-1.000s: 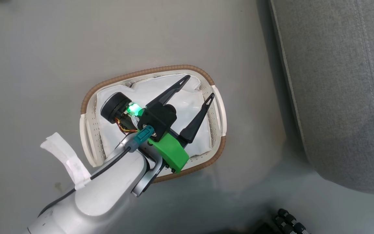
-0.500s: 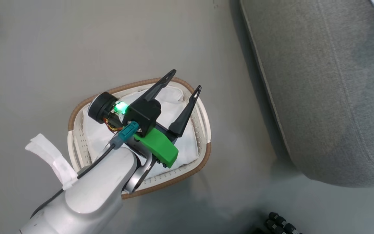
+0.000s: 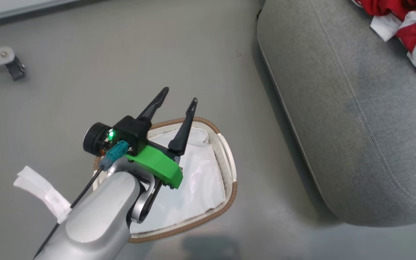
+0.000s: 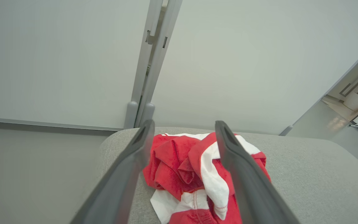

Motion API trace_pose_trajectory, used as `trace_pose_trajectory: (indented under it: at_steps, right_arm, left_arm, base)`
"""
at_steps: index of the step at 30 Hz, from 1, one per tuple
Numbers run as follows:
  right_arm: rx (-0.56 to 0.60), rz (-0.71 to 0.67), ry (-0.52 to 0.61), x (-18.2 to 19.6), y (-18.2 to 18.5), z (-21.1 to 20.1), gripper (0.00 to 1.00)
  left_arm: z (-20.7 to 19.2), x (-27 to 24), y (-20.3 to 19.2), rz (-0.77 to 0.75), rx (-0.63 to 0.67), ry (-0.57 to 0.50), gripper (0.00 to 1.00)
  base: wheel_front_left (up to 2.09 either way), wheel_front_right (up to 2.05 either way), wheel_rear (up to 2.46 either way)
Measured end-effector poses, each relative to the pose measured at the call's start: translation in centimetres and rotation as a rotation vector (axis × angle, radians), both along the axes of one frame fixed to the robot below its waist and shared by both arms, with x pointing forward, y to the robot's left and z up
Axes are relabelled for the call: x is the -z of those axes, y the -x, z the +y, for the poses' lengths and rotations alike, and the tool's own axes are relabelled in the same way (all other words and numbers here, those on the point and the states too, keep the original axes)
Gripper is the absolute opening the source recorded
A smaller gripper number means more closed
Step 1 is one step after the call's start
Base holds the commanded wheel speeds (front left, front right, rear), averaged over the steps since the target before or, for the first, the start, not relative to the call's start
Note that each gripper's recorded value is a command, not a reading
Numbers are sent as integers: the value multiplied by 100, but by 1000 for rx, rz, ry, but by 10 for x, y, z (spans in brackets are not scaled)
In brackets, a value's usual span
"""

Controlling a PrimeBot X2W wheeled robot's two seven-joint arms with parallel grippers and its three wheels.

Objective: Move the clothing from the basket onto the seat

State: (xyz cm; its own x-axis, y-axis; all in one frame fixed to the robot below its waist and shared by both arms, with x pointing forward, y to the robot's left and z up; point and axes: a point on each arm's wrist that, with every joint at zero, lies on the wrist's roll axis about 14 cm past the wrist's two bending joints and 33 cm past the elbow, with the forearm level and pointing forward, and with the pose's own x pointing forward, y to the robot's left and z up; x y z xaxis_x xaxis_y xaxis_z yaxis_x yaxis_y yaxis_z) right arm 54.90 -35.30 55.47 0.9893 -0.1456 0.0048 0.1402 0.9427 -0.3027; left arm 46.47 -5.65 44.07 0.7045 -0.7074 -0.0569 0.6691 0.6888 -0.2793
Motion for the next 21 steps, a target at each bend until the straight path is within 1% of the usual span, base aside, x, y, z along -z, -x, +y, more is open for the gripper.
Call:
trace_pose_trajectory:
  at_steps: [5, 8, 13, 17, 21]
  right_arm:
    - [-80, -63, -74, -13, 2, 42, 100]
    - [-133, -74, -107, -10, 5, 68, 100]
    - [-217, -93, -181, -2, 15, 115, 100]
    - [-235, -112, -238, 3, 29, 134, 100]
    - [-259, -127, -306, 10, 49, 160, 100]
  left_arm:
    - [34, -11, 0, 3, -129, -4, 100]
    - [59, -24, -2, -9, -228, 14, 100]
    - [110, -26, 10, -4, -387, 6, 100]
    - [146, -28, 23, -3, -498, 6, 100]
    - [171, -30, 40, -7, -577, 5, 100]
  base:
    - [0, 0, 0]
    - [0, 0, 0]
    - [0, 0, 0]
    - [0, 0, 0]
    - [0, 0, 0]
